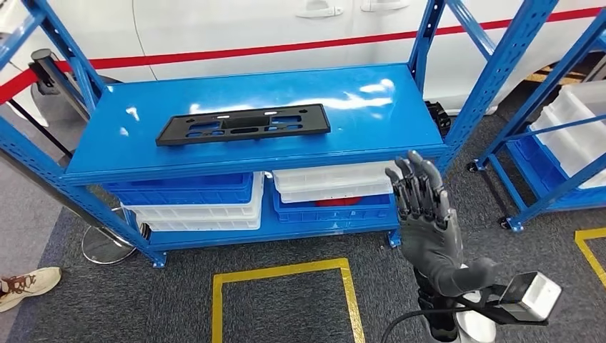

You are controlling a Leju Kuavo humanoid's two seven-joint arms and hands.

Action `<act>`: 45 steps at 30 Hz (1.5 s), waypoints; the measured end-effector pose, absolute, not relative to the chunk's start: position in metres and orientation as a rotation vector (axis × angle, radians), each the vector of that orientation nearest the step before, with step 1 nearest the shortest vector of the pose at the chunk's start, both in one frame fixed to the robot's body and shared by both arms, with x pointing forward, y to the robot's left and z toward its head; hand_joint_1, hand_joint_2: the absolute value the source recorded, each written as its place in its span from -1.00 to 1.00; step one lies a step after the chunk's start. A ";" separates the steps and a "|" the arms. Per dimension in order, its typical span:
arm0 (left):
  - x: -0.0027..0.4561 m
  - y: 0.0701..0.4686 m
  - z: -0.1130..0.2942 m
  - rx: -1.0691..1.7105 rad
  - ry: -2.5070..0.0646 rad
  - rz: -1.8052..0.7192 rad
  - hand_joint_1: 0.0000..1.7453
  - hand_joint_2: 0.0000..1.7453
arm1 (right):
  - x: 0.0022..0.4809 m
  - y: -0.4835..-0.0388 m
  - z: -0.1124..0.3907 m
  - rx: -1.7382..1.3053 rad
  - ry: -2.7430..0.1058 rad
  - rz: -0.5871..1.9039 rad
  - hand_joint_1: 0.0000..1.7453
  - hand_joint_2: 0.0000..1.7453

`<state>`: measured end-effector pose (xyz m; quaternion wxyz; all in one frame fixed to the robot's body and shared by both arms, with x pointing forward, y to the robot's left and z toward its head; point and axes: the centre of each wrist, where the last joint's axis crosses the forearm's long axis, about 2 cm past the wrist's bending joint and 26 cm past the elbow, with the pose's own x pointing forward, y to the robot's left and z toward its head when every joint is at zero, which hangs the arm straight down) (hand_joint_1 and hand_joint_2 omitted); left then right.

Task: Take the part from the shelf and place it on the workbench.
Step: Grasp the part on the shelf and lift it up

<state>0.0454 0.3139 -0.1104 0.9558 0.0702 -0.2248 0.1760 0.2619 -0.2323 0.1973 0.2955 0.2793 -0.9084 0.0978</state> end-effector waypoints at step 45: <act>0.045 0.298 -0.111 0.096 -0.468 0.388 -1.00 -1.00 | 0.232 -0.185 0.249 1.026 -2.614 0.456 -1.00 -1.00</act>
